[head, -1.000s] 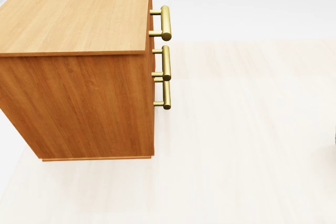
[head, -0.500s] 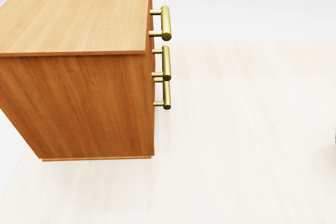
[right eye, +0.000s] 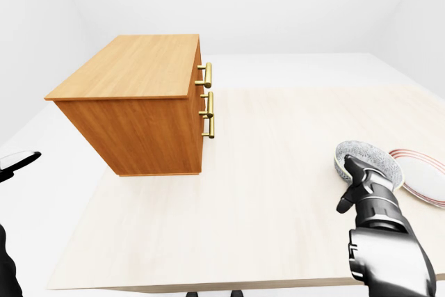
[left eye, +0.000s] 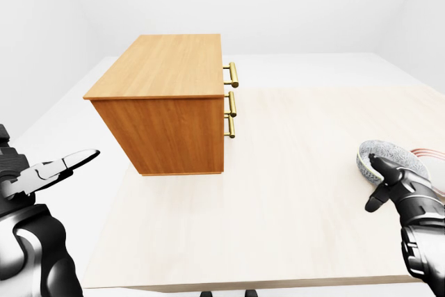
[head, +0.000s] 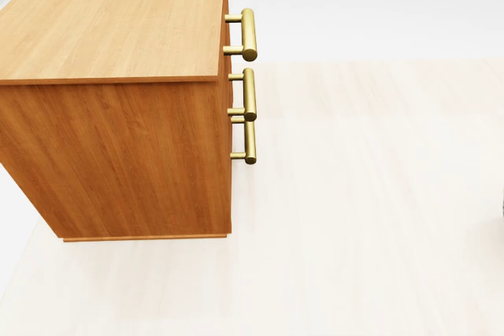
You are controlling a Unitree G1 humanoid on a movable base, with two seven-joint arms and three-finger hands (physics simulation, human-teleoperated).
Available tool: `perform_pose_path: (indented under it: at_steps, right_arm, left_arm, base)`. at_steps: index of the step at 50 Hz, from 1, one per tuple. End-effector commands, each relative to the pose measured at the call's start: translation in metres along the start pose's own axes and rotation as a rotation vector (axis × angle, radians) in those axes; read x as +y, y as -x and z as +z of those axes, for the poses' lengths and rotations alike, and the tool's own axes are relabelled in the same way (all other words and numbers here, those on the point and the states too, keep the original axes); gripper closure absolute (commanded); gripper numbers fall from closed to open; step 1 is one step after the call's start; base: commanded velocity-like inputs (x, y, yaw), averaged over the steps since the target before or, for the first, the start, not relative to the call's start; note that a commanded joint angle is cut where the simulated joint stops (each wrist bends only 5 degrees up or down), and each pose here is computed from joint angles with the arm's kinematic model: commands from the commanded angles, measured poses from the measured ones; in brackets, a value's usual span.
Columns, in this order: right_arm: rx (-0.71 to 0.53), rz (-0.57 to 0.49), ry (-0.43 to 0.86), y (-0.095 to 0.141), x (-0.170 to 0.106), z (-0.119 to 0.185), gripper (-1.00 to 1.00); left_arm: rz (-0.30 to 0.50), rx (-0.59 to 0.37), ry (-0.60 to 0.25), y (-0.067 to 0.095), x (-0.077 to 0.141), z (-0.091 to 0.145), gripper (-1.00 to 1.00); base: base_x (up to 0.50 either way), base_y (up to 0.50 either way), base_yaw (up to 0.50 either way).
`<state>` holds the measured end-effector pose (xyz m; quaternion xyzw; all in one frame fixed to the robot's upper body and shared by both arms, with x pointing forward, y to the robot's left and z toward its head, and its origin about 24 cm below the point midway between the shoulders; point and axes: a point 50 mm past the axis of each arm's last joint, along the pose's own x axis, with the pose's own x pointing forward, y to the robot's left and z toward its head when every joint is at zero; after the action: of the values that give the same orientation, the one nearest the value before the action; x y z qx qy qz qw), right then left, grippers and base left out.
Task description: Put the bowl on top of the cabinet.
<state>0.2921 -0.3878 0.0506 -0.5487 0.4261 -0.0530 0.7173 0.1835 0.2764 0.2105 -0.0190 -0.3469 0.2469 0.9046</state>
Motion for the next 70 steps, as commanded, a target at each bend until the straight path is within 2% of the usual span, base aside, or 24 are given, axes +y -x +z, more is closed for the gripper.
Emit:
perform_pose_path:
  at_steps: [1, 6, 7, 8, 9, 31, 35, 36, 40, 41, 45, 47, 51, 52, 60, 61, 70]
  right_arm:
    - [0.012, 0.026, -0.002, -0.002, 0.018, -0.004, -1.00]
    - [0.012, 0.038, -0.001, -0.002, 0.023, -0.004, -1.00]
    - [0.011, 0.036, -0.003, -0.002, 0.022, -0.004, -0.15]
    - [0.011, 0.035, -0.004, -0.002, 0.022, -0.004, 0.89]
    - [0.011, 0.034, -0.005, -0.002, 0.022, -0.004, 1.00]
    - [0.011, 0.017, -0.006, -0.002, 0.015, -0.005, 1.00]
    - [0.027, -0.002, -0.020, 0.001, -0.003, -0.013, 1.00]
    - [0.037, -0.049, -0.020, 0.005, -0.026, -0.019, 1.00]
    - [0.035, -0.160, -0.055, 0.023, -0.087, -0.027, 1.00]
    - [0.008, -0.264, -0.100, 0.042, -0.132, -0.026, 1.00]
    - [-0.052, -0.436, -0.149, 0.084, -0.201, -0.020, 1.00]
    - [-0.138, -0.551, -0.232, 0.124, -0.249, -0.008, 1.00]
    - [-0.233, -0.621, -0.261, 0.169, -0.288, 0.013, 1.00]
    - [-0.272, -0.642, -0.258, 0.187, -0.301, 0.024, 1.00]
    - [-0.403, -0.736, -0.197, 0.249, -0.331, 0.080, 1.00]
    - [-0.474, -0.741, -0.198, 0.264, -0.334, 0.098, 1.00]
    - [-0.678, -0.777, -0.128, 0.312, -0.330, 0.166, 1.00]
  left_arm:
    - [0.000, 0.000, 0.000, 0.000, 0.000, 0.000, -1.00]
    - [0.001, 0.002, 0.000, 0.000, 0.000, 0.000, -1.00]
    - [0.001, 0.002, -0.001, 0.000, 0.000, 0.000, -1.00]
    - [0.000, 0.002, 0.000, 0.000, 0.000, 0.000, -1.00]
    - [0.000, 0.004, -0.001, 0.000, 0.000, -0.001, -1.00]
    - [-0.004, 0.008, -0.002, 0.001, -0.001, -0.002, -1.00]
    - [-0.003, 0.010, -0.004, 0.001, 0.000, -0.002, -1.00]
    - [-0.003, 0.012, -0.005, 0.001, 0.000, -0.003, -1.00]
    - [-0.005, 0.012, -0.005, 0.001, -0.001, -0.003, -1.00]
    - [-0.006, 0.011, -0.005, 0.001, -0.001, -0.003, -1.00]
    - [-0.006, 0.000, -0.002, 0.001, -0.001, 0.000, -1.00]
    - [-0.008, -0.001, -0.001, 0.001, -0.002, 0.000, -1.00]
    - [-0.009, -0.004, 0.001, 0.001, -0.002, 0.001, -1.00]
    - [-0.009, -0.005, 0.001, 0.000, -0.002, 0.001, -1.00]
    - [-0.008, -0.007, 0.003, 0.000, -0.002, 0.001, -1.00]
    - [-0.008, -0.006, 0.004, 0.000, -0.002, 0.001, -1.00]
    - [-0.012, -0.011, 0.004, 0.000, -0.003, 0.002, -1.00]
  base:
    - [0.00, 0.00, 0.00]
    - [0.00, 0.00, 0.00]
    - [0.00, 0.00, 0.00]
    - [0.00, 0.00, 0.00]
    - [0.00, 0.00, 0.00]
    - [0.00, 0.00, 0.00]
    - [0.00, 0.00, 0.00]
    - [0.00, 0.00, 0.00]
    - [0.00, 0.00, 0.00]
    - [0.00, 0.00, 0.00]
    - [0.00, 0.00, 0.00]
    - [0.00, 0.00, 0.00]
    - [0.00, 0.00, 0.00]
    - [0.00, 0.00, 0.00]
    - [0.00, 0.00, 0.00]
    - [0.00, 0.00, 0.00]
    - [0.00, 0.00, 0.00]
